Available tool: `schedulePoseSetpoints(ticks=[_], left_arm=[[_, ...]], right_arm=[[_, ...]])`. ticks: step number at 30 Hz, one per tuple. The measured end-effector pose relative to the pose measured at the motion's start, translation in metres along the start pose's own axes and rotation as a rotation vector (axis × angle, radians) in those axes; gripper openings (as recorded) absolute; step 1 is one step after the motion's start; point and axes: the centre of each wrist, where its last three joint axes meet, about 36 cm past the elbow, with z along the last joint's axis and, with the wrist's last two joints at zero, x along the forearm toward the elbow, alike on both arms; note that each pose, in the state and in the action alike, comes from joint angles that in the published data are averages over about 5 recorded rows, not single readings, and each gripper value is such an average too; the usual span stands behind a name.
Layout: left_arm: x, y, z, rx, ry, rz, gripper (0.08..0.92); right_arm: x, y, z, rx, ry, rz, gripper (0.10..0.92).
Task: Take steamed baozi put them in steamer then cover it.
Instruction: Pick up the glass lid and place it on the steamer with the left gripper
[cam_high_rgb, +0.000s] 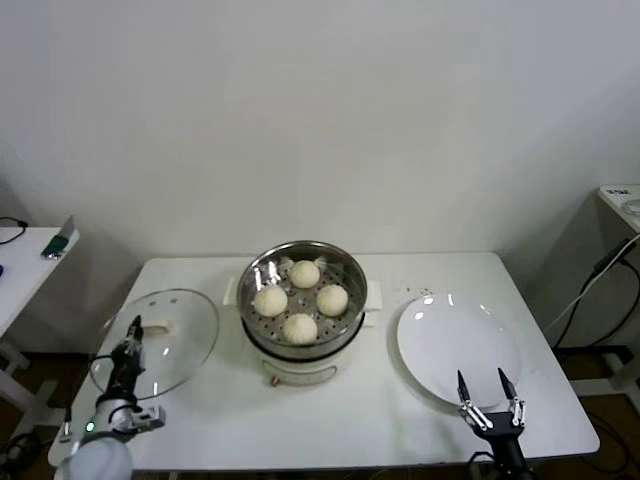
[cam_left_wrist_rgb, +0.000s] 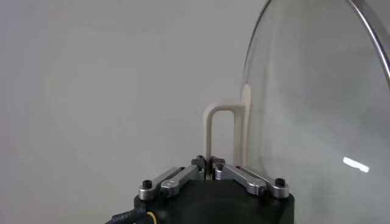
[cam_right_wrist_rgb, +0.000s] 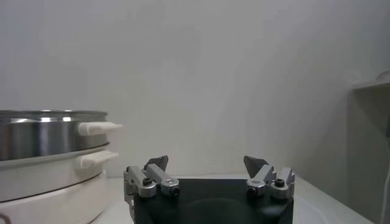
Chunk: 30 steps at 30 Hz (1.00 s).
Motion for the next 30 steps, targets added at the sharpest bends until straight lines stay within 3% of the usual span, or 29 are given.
schedulePoseSetpoints(ticks=[8,15,30], left_arm=[[-0.005,0.076,-0.021,0.04,-0.009,-0.062,0.138],[-0.004,0.123,-0.063,0.078,-0.033,-0.09,0.138],[0.002,0.144,-0.198,0.148,-0.123,-0.026,0.138]], right_arm=[[0.001,0.0,0.001,0.019,0.01,0.017,0.823],[-0.001,-0.001,0.002,0.027,0.007,0.023,0.823],[-0.008,-0.001,0.001,0.036,-0.004,0.028,0.823]])
